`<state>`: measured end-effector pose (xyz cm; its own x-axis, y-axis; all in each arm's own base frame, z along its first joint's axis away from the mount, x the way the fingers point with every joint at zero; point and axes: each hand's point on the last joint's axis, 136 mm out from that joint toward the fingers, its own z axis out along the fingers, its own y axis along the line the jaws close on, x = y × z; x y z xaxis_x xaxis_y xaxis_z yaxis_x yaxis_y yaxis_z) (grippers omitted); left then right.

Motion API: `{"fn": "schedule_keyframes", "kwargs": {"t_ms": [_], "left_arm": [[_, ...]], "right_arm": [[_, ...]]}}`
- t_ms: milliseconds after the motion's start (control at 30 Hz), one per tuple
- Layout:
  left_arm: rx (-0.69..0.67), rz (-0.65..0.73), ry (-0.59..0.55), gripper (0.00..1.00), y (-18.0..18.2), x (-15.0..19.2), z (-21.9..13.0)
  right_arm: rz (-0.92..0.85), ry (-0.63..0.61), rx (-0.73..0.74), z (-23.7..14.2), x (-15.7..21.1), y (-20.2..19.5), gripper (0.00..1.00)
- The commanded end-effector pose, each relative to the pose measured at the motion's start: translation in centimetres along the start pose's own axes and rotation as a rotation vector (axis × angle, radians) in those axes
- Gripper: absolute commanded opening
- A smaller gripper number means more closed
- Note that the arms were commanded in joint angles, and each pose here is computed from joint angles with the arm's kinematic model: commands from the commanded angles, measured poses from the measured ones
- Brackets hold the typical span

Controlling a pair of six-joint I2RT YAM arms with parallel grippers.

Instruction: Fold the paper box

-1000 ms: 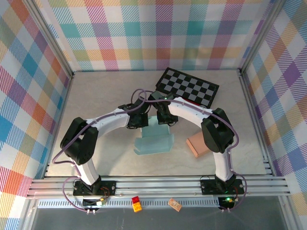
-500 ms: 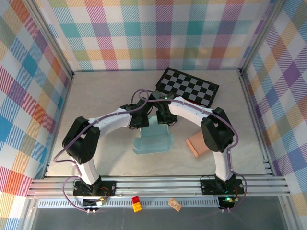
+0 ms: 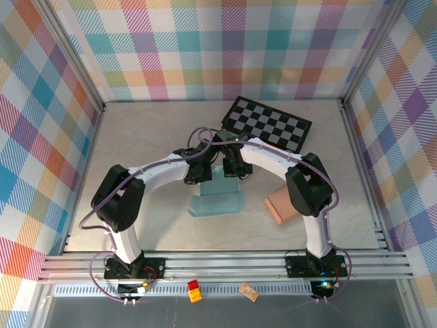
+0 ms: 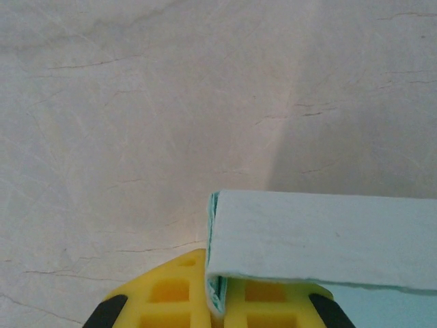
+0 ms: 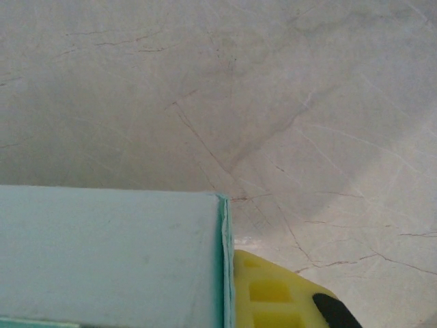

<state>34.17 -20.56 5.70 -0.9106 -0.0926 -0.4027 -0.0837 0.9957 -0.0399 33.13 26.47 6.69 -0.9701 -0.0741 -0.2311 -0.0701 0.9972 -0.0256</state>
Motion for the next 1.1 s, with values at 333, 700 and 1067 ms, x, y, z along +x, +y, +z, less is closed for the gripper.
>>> {"fn": "schedule_keyframes", "kwargs": {"t_ms": [333,700,1067], "left_arm": [[-0.206,0.001,0.105,0.0,2.9,3.3,2.3],[-0.144,0.032,0.136,0.22,1.8,3.6,1.8],[-0.224,0.031,0.074,0.0,3.3,2.4,1.2]], "right_arm": [[0.046,0.013,-0.003,0.2,1.1,0.1,0.0],[0.064,0.003,0.008,0.0,0.7,-0.5,0.0],[0.065,0.005,-0.004,0.1,0.8,-0.4,0.0]]}}
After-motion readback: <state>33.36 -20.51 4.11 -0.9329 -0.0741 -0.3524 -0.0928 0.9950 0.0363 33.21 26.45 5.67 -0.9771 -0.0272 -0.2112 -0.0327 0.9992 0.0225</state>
